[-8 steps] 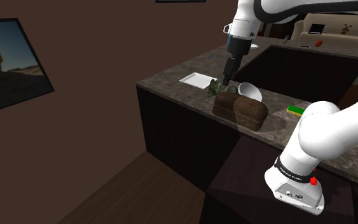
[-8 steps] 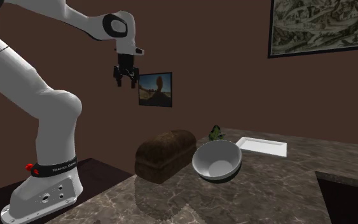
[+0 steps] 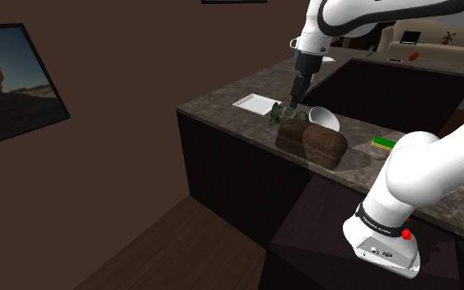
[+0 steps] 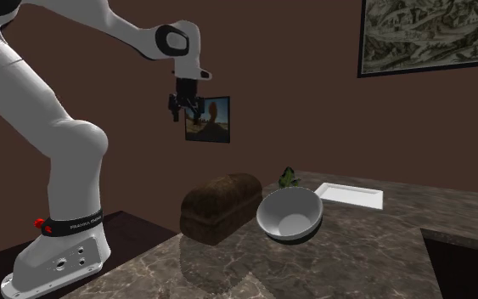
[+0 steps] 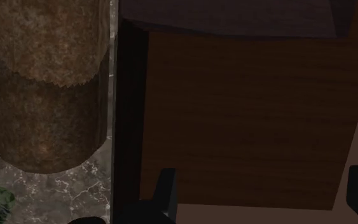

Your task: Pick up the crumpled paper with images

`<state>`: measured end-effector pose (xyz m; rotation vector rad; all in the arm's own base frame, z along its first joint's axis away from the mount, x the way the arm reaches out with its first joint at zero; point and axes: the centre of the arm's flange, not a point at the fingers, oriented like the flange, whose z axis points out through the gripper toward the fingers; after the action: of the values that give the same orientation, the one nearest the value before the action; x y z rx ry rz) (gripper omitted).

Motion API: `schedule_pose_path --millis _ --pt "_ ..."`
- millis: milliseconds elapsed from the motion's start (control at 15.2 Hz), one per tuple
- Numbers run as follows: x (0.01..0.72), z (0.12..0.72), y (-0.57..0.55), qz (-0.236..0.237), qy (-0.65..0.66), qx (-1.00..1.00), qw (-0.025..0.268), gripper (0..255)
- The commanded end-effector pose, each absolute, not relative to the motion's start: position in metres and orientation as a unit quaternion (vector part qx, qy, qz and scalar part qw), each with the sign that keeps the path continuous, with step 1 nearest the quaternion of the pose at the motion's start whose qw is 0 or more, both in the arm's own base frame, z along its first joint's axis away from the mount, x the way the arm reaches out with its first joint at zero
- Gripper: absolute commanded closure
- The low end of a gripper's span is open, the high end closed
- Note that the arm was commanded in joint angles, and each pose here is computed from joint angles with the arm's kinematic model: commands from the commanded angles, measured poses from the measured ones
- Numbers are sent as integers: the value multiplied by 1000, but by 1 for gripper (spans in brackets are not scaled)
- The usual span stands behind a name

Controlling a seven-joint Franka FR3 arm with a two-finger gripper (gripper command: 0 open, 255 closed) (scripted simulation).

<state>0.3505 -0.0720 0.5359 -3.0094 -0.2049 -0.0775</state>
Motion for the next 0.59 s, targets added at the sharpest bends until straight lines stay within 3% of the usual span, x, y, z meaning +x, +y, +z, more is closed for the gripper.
schedule_pose_path --millis 0,528 --pt "361 526 -97 -24 -71 -995 63 0" --pt "398 489 -192 -18 -80 -994 70 0"
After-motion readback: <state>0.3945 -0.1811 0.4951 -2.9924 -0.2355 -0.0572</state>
